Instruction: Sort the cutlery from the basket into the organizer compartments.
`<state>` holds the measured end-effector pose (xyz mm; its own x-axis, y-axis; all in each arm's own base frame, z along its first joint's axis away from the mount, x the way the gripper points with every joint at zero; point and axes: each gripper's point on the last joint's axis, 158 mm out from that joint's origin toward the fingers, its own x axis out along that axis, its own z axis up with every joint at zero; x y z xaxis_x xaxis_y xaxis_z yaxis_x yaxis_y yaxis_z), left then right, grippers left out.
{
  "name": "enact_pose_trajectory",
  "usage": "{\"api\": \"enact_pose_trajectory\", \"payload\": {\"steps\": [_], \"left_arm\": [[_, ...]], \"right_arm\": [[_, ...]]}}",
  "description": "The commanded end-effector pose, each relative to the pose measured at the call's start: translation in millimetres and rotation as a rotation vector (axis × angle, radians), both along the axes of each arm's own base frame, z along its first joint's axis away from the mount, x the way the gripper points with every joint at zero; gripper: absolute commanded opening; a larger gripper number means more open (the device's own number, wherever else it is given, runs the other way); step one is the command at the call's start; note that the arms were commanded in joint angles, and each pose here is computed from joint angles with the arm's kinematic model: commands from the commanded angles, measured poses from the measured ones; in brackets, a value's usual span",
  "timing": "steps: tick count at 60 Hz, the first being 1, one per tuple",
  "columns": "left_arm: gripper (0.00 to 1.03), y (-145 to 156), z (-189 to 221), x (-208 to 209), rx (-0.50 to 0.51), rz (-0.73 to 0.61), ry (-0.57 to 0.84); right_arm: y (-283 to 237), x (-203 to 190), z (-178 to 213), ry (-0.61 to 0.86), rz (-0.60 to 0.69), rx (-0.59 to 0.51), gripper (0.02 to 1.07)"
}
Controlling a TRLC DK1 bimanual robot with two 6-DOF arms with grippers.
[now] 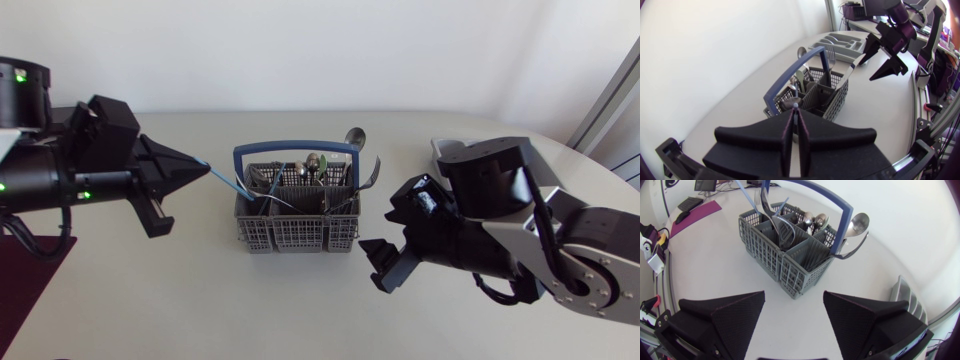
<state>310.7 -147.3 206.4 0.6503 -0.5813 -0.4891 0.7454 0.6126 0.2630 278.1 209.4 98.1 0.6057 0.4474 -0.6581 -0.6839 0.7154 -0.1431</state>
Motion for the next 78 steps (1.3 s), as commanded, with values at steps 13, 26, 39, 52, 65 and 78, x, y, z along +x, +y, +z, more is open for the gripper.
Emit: {"api": "enact_pose_trajectory", "payload": {"steps": [13, 26, 39, 52, 65, 78], "left_arm": [[0.04, 4.1, 64.6, -5.4, -0.028, 0.001, -0.060], [0.04, -1.2, 91.6, -18.7, -0.083, -0.008, -0.039], [0.04, -17.5, 79.6, -29.3, -0.141, -0.053, 0.072], [0.04, -35.8, 51.6, -30.3, -0.192, -0.109, 0.211], [0.04, -55.6, 40.6, -32.8, -0.233, -0.186, 0.281], [0.04, -63.8, 30.5, -28.0, -0.256, -0.219, 0.326]], "right_arm": [[14.4, -1.9, 33.2, -0.044, 0.044, 0.019, 0.86], [31.4, -6.4, 67.7, -0.091, 0.092, 0.064, 0.86], [56.2, -15.8, 94.8, -0.113, 0.176, 0.129, 0.87], [84.4, -21.8, 101.1, -0.109, 0.264, 0.162, 0.87], [103.7, -19.4, 94.3, -0.105, 0.317, 0.153, 0.86], [120.1, -11.9, 86.1, -0.100, 0.340, 0.134, 0.86]]}}
